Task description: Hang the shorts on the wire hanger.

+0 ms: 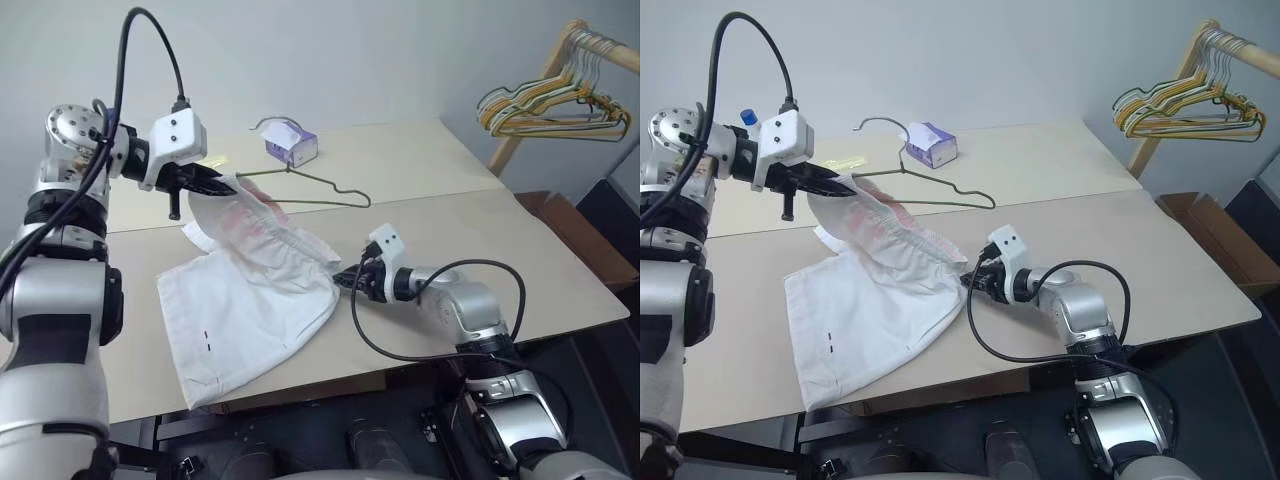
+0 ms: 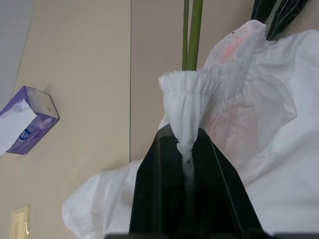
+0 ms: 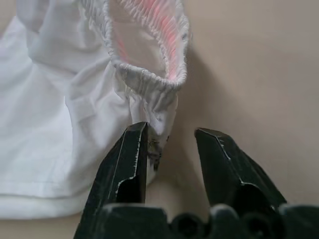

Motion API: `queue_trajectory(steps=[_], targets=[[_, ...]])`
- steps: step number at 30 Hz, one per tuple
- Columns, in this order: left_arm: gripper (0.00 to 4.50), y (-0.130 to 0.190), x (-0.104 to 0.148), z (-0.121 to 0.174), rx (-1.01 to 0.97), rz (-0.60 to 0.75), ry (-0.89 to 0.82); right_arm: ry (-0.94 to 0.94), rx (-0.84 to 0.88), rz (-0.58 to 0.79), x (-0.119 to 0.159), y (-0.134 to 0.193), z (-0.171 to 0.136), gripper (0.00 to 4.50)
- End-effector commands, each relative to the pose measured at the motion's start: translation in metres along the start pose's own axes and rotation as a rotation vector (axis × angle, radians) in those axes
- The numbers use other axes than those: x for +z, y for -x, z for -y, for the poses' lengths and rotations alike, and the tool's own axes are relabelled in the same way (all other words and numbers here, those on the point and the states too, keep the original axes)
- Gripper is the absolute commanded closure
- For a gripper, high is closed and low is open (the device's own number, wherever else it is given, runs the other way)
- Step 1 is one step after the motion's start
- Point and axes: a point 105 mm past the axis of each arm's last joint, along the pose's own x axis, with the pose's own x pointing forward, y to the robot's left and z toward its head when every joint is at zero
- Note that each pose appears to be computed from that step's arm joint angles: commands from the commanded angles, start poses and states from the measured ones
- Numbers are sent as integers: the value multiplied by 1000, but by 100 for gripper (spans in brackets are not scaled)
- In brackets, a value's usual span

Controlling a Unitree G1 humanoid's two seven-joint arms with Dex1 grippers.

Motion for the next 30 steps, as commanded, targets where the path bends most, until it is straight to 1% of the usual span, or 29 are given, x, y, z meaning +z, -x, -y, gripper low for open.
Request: queue_trajectory(steps=[1, 4, 8, 10, 14, 18, 22, 28, 30], targets=[[450, 12, 12, -10, 53, 20, -50, -62, 106, 104, 28, 9, -7, 281], [450, 12, 13, -10, 55, 23, -52, -48, 124, 100, 28, 5, -8, 281], [450, 10, 14, -10, 55, 25, -55, -56, 198, 121, 31, -1, -14, 281], [450, 10, 14, -10, 55, 26, -56, -31, 186, 102, 28, -6, -11, 281], [450, 11, 15, -11, 57, 28, -57, -39, 173, 91, 26, -12, -3, 281], [450, 11, 16, -11, 55, 35, -58, -32, 209, 81, 27, -16, -4, 281], [450, 11, 17, -11, 59, 38, -59, -46, 179, 39, 21, -23, 1, 281], [450, 10, 16, -11, 56, 39, -59, -80, 251, 90, 28, -20, -5, 281], [450, 10, 16, -11, 58, 39, -59, -99, 264, 79, 29, -22, -7, 318]])
